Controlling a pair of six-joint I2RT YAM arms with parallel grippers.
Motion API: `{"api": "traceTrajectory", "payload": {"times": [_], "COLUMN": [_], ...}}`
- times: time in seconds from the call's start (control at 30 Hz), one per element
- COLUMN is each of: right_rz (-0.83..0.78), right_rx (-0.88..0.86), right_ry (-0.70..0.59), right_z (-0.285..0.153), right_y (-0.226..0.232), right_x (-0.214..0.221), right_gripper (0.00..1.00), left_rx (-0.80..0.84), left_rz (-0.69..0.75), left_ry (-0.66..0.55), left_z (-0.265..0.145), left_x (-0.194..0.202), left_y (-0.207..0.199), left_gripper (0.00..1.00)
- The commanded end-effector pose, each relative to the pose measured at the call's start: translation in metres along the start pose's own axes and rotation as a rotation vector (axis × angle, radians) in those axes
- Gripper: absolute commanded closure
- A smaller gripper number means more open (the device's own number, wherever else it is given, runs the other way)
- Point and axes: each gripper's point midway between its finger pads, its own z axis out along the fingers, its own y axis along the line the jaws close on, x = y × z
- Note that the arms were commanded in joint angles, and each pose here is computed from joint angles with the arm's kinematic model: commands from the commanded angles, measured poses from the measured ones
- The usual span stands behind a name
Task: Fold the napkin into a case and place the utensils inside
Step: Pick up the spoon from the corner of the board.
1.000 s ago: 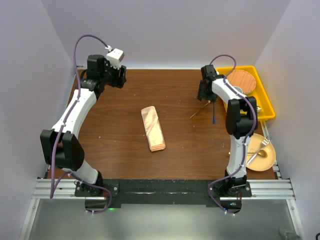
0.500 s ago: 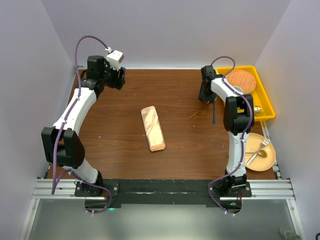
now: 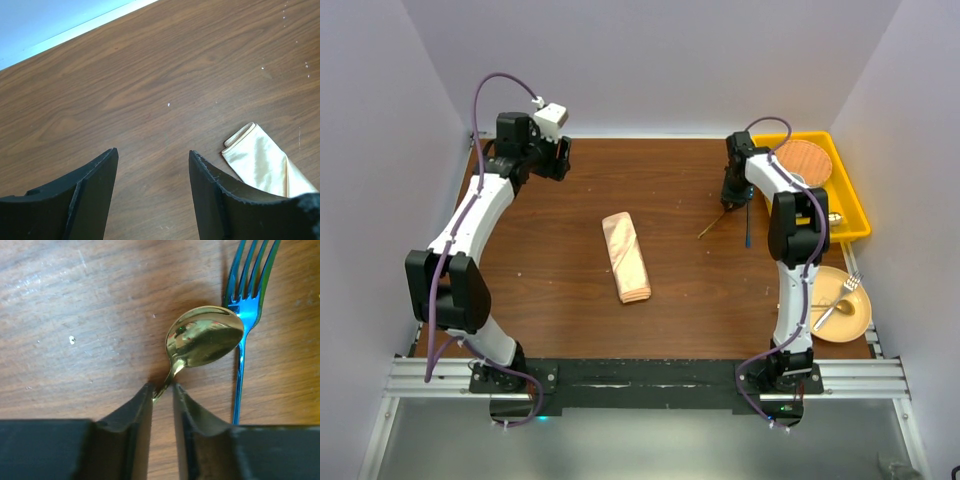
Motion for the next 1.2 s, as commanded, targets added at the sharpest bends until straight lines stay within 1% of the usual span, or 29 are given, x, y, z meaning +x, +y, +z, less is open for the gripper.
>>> {"api": "traceTrajectory", "payload": {"times": [0.0, 0.1, 0.27, 0.33, 0.43, 0.47, 0.53, 0.67, 0.73, 0.83, 0.9, 1.0, 1.17], "right_rz": [-0.017, -0.046, -0.137, -0.169, -0.218, -0.231, -0.256, -0.272, -0.276, -0.278, -0.282, -0.294, -0.304], "right_rx": [-0.065, -0.126, -0.154, -0.146, -0.134, -0.127, -0.126, -0.125, -0.121, -0.126, -0.135, -0.137, -0.111], "right_ry": [0.147, 0.177, 0.266, 0.298, 0.339, 0.36, 0.372, 0.38, 0.382, 0.378, 0.332, 0.3, 0.285], "right_z": [0.005, -0.005, -0.022, -0.023, -0.021, -0.017, -0.015, -0.008, -0.005, -0.001, -0.001, 0.005, 0.012], "right_y": [0.009, 0.016, 0.015, 0.011, 0.008, 0.009, 0.011, 0.017, 0.019, 0.022, 0.027, 0.034, 0.031], "right_x": [0.034, 0.043, 0.075, 0.089, 0.104, 0.109, 0.108, 0.1, 0.097, 0.092, 0.076, 0.06, 0.052], "right_gripper": [0.82, 0.86, 0.86, 0.82, 0.73, 0.73, 0.73, 0.78, 0.78, 0.67, 0.64, 0.64, 0.67], "left_rx": [-0.008, -0.005, 0.0, 0.003, 0.0, 0.0, 0.0, -0.007, -0.011, -0.01, -0.006, 0.001, -0.002], "left_rz": [0.009, 0.01, -0.002, -0.011, -0.02, -0.023, -0.024, -0.023, -0.023, -0.021, -0.022, -0.021, -0.007], "left_ry": [-0.049, -0.054, -0.061, -0.063, -0.072, -0.072, -0.073, -0.075, -0.072, -0.067, -0.062, -0.065, -0.066], "left_z": [-0.003, -0.003, -0.004, -0.006, -0.008, -0.01, -0.013, -0.019, -0.02, -0.021, -0.021, -0.022, -0.023], "left_x": [-0.021, -0.023, -0.023, -0.021, -0.017, -0.016, -0.014, -0.01, -0.007, -0.004, 0.0, -0.001, -0.001], "left_y": [0.006, 0.006, 0.004, 0.002, 0.001, 0.0, -0.001, -0.002, -0.002, -0.003, -0.004, -0.006, -0.005], "left_gripper": [0.36, 0.37, 0.37, 0.37, 0.37, 0.37, 0.37, 0.37, 0.36, 0.36, 0.36, 0.36, 0.36]}}
